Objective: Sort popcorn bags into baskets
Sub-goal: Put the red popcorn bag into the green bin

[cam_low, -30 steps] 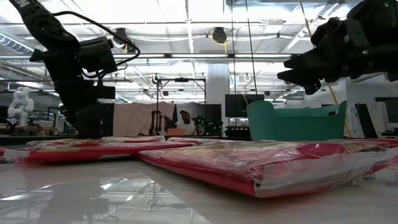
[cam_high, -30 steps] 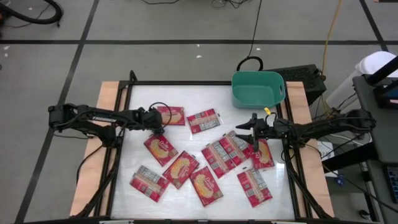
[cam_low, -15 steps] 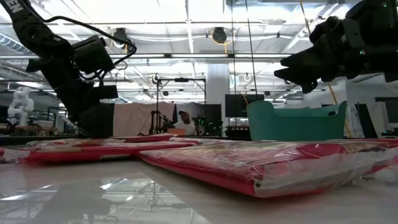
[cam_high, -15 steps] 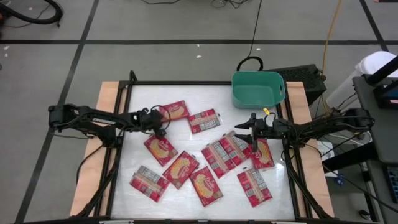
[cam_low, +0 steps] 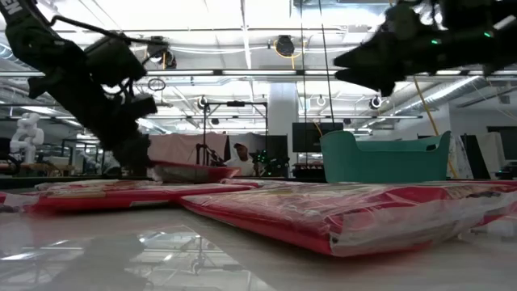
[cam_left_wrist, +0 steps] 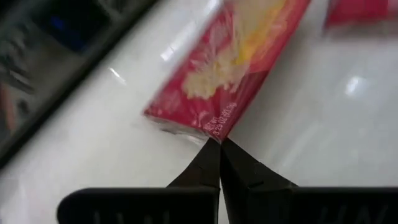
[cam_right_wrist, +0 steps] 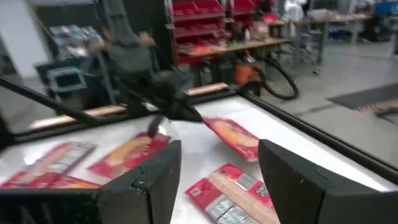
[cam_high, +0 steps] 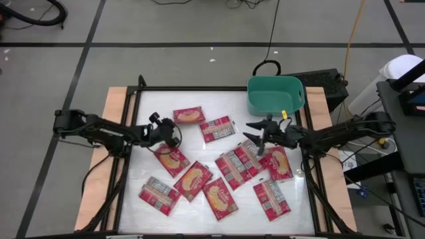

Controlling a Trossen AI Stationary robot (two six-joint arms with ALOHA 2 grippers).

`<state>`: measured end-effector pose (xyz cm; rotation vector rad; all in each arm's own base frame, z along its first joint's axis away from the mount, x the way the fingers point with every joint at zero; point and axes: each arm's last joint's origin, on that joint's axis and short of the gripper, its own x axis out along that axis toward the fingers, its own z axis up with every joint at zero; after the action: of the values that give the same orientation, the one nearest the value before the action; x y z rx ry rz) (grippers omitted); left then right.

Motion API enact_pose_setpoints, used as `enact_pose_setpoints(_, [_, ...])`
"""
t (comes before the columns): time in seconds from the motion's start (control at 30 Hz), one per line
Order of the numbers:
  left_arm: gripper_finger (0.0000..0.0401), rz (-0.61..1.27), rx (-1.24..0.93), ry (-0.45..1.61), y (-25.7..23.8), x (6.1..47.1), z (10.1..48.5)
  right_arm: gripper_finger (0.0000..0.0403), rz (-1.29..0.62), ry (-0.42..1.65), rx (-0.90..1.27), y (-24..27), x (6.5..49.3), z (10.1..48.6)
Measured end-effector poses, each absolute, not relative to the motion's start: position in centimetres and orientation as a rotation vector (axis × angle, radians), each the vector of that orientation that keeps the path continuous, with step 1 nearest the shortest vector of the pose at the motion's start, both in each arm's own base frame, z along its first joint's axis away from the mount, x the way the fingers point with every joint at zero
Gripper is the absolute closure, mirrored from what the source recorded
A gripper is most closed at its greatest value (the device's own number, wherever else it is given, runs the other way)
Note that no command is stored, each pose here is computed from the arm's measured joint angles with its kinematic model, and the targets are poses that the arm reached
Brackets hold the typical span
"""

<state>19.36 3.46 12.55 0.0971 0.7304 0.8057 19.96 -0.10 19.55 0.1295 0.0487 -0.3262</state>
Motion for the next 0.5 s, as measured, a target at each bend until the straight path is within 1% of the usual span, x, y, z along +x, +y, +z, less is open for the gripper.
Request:
enact_pose_setpoints(0.17, [0.04,0.789,0.16,0.605,2.7,20.4,13.7,0.0195,-0.353,0.157,0.133,-0.6,23.6,20.7])
enact_pose_setpoints(0.27, [0.04,0.78,0.164,0.551,2.4,20.7,14.1,0.0195,-0.31,0.207,0.182,-1.1,25.7,20.6])
enact_pose_setpoints(0.4, [0.04,0.768,0.202,0.483,1.9,21.2,14.9,0.0195,-0.209,0.259,0.308,-1.7,27.9,19.7])
enact_pose_setpoints(0.5, [0.04,0.745,0.229,0.417,1.5,21.6,15.6,0.0195,-0.181,0.307,0.316,-1.8,28.7,18.7])
